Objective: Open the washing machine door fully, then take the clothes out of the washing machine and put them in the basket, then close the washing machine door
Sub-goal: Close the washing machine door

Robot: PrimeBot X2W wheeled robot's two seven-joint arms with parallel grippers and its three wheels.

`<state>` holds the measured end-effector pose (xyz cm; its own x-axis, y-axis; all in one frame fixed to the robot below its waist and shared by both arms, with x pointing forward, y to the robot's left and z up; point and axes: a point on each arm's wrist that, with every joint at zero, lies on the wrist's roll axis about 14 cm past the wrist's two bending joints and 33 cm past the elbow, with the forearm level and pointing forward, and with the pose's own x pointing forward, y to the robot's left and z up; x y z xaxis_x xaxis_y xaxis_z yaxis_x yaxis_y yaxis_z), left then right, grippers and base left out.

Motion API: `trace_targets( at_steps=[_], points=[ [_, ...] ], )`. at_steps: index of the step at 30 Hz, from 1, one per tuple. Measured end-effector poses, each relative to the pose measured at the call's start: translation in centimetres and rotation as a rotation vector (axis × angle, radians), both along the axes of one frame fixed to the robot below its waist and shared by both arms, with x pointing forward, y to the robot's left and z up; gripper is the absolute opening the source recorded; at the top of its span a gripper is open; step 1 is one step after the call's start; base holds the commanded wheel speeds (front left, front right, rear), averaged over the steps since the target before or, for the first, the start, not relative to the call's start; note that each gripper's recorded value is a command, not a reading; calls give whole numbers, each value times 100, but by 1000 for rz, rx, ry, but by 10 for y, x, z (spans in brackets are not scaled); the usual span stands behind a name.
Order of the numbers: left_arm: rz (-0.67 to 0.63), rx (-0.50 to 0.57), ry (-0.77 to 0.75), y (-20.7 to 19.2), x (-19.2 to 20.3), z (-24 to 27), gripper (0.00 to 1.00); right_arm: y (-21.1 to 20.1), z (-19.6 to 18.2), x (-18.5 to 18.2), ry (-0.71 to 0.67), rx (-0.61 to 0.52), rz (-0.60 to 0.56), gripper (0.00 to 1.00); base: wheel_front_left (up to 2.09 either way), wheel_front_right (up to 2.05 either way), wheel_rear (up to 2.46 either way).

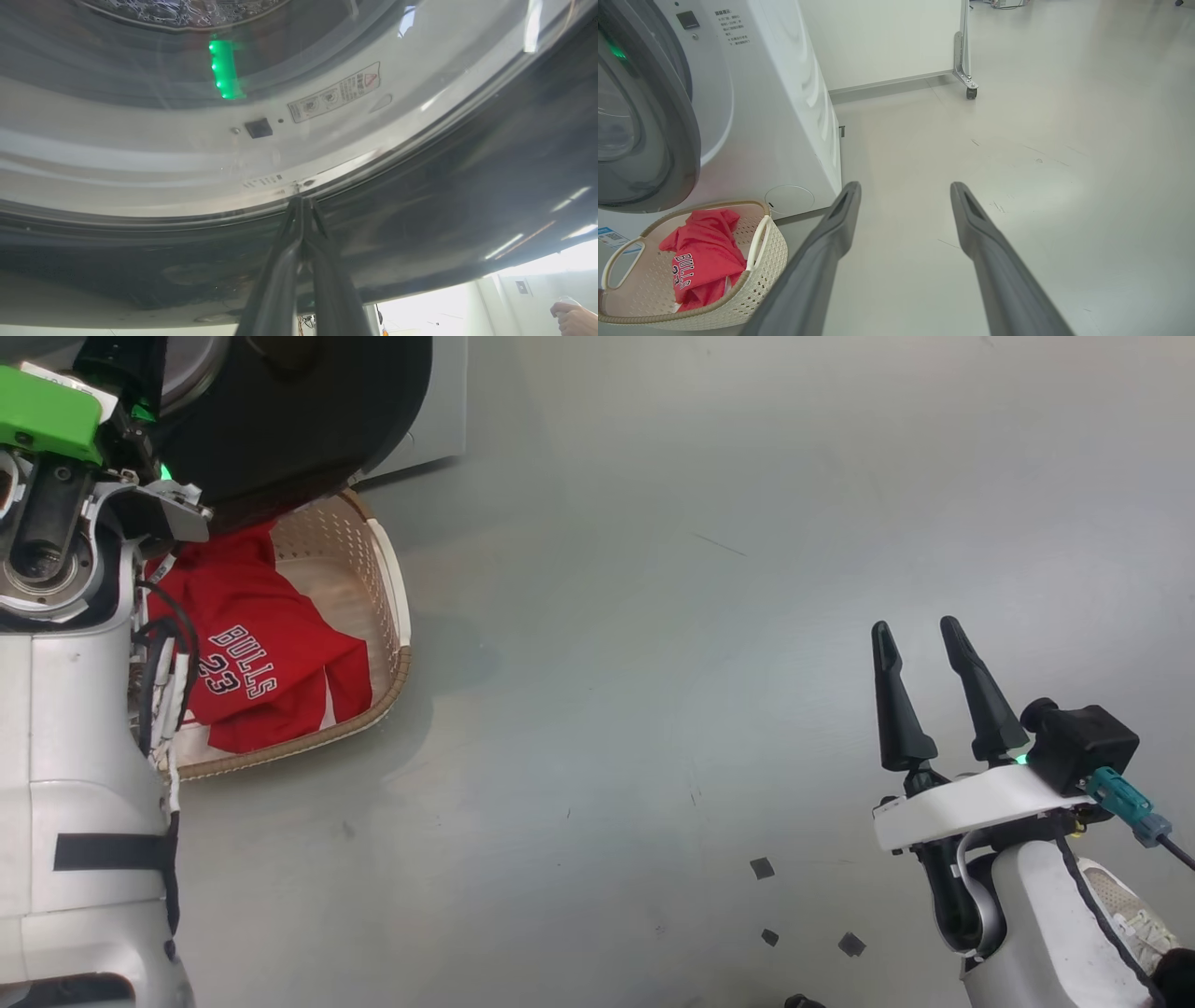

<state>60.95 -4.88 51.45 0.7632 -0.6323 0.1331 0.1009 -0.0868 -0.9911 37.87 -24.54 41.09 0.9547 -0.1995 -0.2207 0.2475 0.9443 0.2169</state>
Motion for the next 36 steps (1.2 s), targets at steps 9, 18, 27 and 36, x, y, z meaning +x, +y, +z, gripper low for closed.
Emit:
trace_targets(
  at_steps=[9, 18, 27, 36],
  points=[
    [18, -79, 50, 19, -15, -4, 0, 4, 0, 11, -15, 10, 16, 100, 0, 0, 0],
    [105, -95, 75, 68, -37, -11, 0, 19, 4, 24, -41, 10, 73, 100, 0, 0, 0],
    [193, -60, 103, 109, -76, -18, 47, 26, 14, 30, -70, -12, 122, 100, 0, 0, 0],
    [260, -36, 101, 138, -116, -10, 100, 41, 22, 26, -91, -16, 169, 100, 0, 0, 0]
  ],
)
